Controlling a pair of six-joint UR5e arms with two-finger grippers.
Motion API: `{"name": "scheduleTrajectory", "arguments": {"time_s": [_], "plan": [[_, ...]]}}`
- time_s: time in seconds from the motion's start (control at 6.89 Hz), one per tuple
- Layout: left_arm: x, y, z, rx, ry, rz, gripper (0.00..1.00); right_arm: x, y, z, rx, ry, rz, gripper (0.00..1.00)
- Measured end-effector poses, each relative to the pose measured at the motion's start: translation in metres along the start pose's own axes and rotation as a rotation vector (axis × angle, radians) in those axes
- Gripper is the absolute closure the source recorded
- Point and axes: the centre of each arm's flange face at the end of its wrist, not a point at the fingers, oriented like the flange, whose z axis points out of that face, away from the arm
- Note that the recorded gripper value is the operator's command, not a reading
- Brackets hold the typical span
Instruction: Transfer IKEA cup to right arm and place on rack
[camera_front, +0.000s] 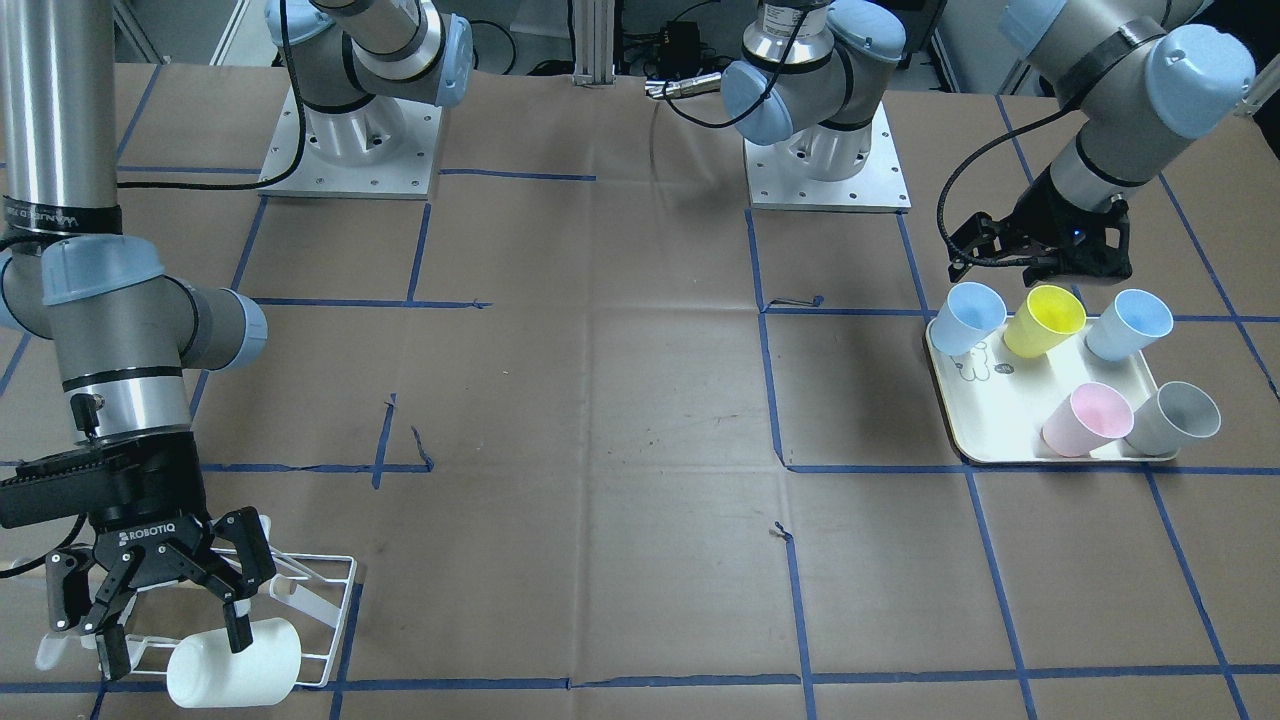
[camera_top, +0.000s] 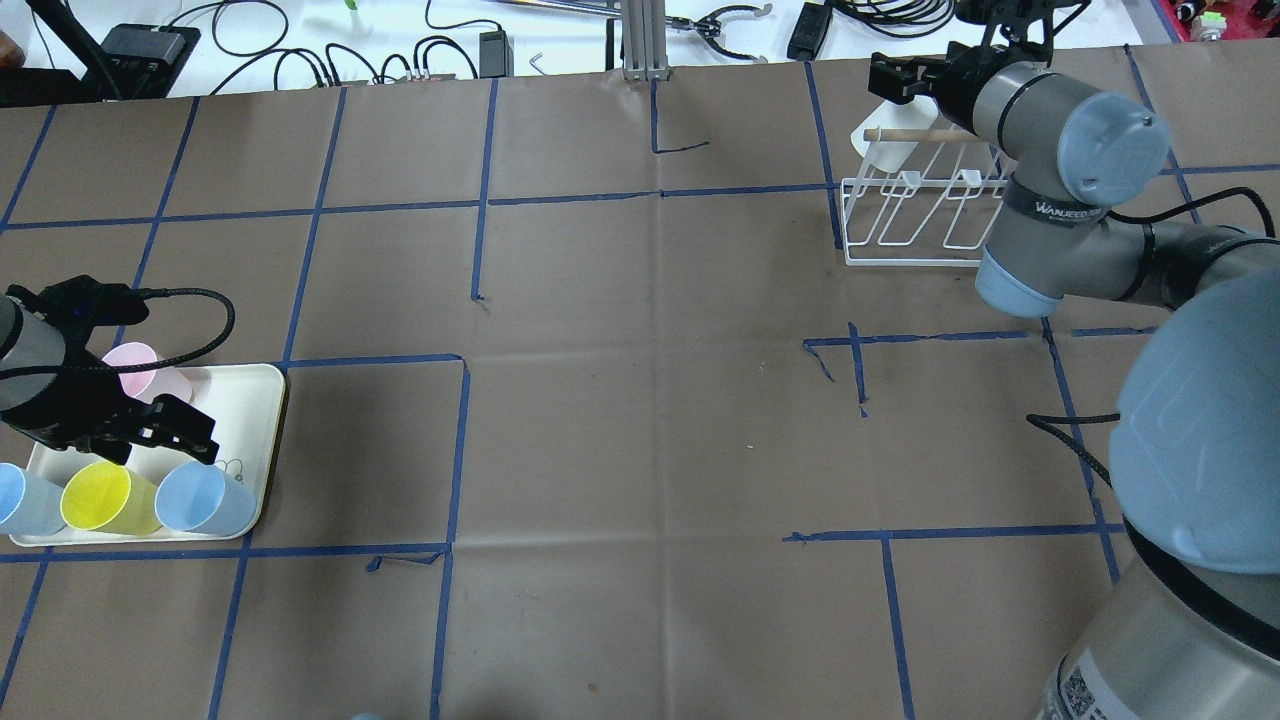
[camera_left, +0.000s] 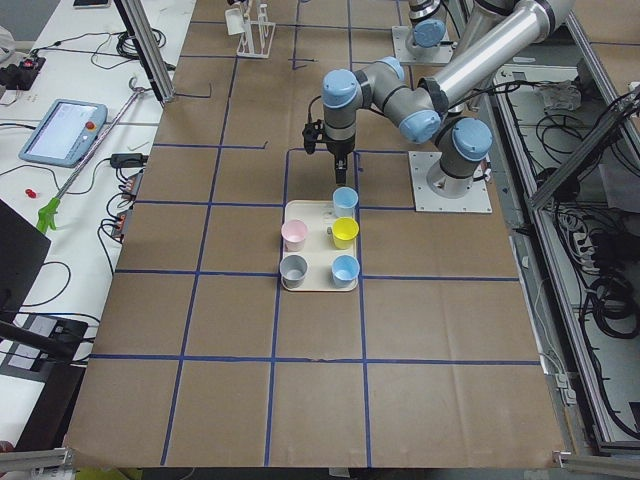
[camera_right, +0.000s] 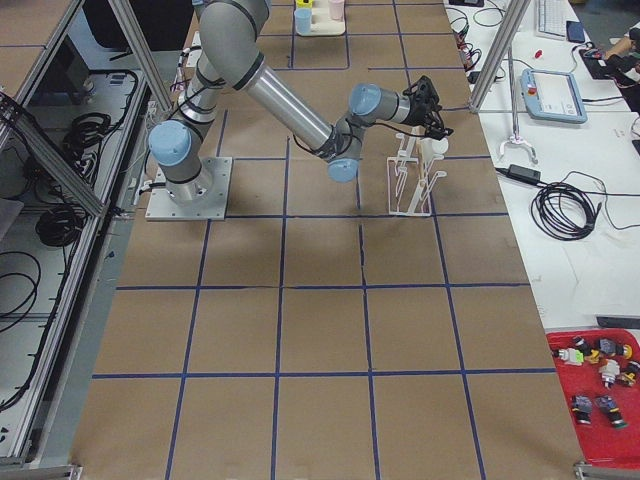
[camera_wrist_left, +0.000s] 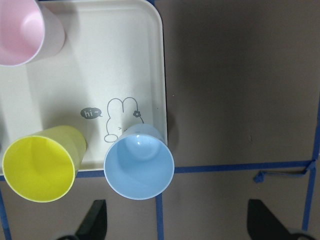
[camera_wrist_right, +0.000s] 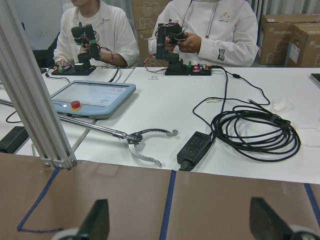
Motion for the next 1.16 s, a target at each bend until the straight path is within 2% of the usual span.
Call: {"name": "scheduleTrajectory", "arguments": {"time_s": [0.15,0.44,0.58,0.73,0.87,1.02,1.16], "plan": [[0.002,0.002,0.023,0.003,-0.002,-0.001,0.04,-0.009,-0.015,-0.011,0.018,-0.005,-0.011,0.0],[0.003,0.002,0.057,-0.006,0.004,0.001,0.04,-0.039,-0.049,-0.037,0.011,-0.036,-0.021,0.0],[0.002,0.001,0.069,-0.013,0.004,0.004,0.11,-0.061,-0.06,-0.048,0.011,-0.064,-0.031,0.0],[0.002,0.001,0.077,-0.022,0.004,0.008,0.47,-0.084,-0.063,-0.056,0.011,-0.097,-0.023,0.0],[0.002,0.002,0.08,-0.028,0.003,0.01,0.78,-0.102,-0.063,-0.065,0.006,-0.121,0.051,0.0],[0.002,0.002,0.081,-0.03,0.002,0.008,0.97,-0.114,-0.061,-0.077,-0.006,-0.135,0.205,0.0],[0.001,0.001,0.079,-0.029,0.0,0.002,1.0,-0.126,-0.056,-0.09,-0.026,-0.148,0.418,0.0]]}}
